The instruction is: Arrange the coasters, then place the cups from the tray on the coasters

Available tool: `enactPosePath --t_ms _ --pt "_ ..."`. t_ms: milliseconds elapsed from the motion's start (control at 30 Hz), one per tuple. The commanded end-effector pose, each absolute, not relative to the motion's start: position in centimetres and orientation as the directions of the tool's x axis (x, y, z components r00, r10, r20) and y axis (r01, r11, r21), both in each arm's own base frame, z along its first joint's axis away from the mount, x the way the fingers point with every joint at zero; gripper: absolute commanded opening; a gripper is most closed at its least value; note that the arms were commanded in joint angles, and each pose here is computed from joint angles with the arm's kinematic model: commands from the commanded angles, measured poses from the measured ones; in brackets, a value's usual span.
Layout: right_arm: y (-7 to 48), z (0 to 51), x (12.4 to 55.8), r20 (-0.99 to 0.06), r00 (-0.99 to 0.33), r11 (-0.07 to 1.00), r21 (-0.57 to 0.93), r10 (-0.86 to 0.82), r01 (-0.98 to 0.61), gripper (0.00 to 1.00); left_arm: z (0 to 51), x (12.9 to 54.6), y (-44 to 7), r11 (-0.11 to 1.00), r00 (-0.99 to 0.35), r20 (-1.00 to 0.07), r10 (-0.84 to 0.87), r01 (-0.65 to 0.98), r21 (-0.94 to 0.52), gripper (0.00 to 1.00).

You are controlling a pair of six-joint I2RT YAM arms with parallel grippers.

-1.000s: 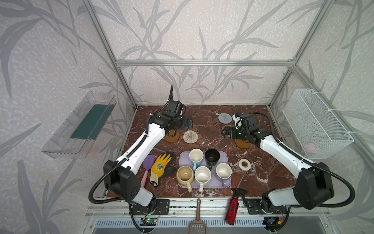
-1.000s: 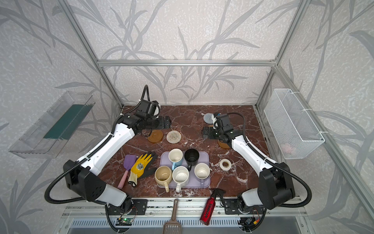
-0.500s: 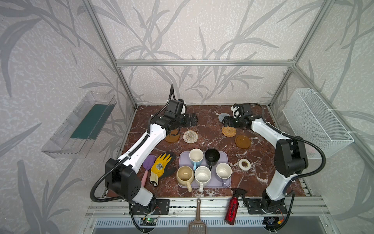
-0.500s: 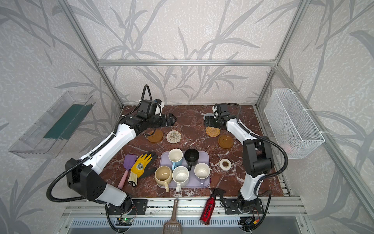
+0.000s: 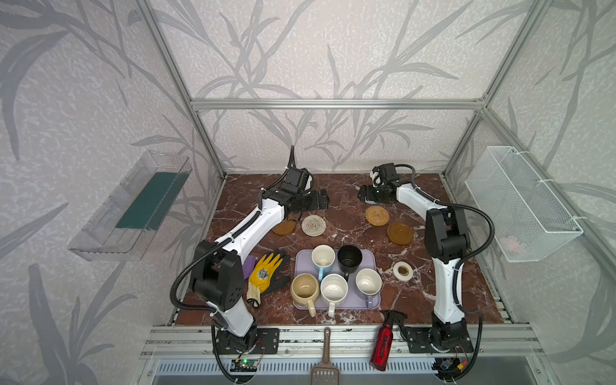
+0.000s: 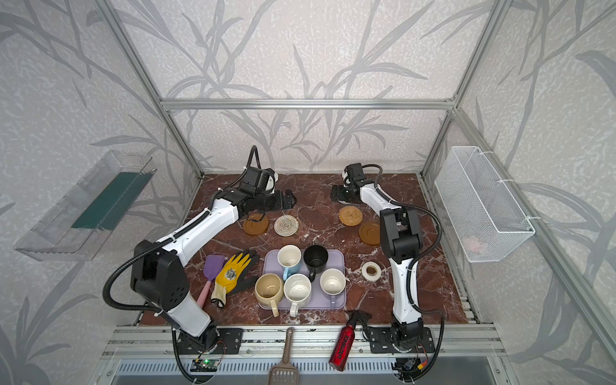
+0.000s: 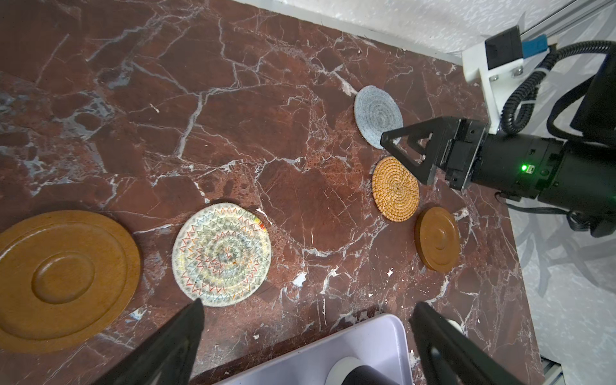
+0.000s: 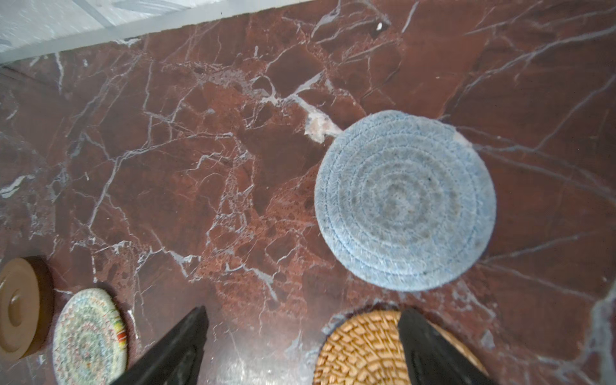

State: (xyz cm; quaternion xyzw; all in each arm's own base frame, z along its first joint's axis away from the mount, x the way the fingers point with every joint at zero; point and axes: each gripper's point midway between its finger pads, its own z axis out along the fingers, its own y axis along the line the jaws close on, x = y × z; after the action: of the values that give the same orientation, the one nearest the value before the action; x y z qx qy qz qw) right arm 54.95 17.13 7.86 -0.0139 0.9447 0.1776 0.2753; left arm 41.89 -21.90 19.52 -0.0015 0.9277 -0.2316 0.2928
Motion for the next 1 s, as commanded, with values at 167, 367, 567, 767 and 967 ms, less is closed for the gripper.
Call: enactPosePath --t_ms 167,367,567,767,967 --pt "17.3 4.9 57.9 -0.492 -0.869 0.949 0.297 0.057 -0.107 0.86 18.5 43.4 -23.5 0.877 -0.825 -0.545 -0.148 0.145 -0.458 0.99" --pt "17.6 3.8 58.6 -0.442 -0.897 0.953 0.284 0.031 -0.107 0.84 17.0 43.3 -23.8 0.877 -0.845 -0.517 -0.134 0.142 -0.46 0.99" --pt "17.6 2.7 58.4 -0.396 -0.917 0.974 0.187 -0.041 -0.125 0.83 16.9 43.4 -24.1 0.869 -0.85 -0.506 -0.148 0.133 -0.477 0.99" --pt "19.7 1.7 57.7 -0.359 -0.931 0.956 0.243 -0.069 -0.165 0.74 16.7 43.4 -24.5 0.848 -0.863 -0.476 -0.168 0.12 -0.516 0.99" --pt "23.6 1.8 56.2 -0.352 -0.921 0.917 0.287 -0.168 -0.277 0.71 16.8 42.6 -23.4 0.866 -0.863 -0.478 -0.167 0.104 -0.49 0.99"
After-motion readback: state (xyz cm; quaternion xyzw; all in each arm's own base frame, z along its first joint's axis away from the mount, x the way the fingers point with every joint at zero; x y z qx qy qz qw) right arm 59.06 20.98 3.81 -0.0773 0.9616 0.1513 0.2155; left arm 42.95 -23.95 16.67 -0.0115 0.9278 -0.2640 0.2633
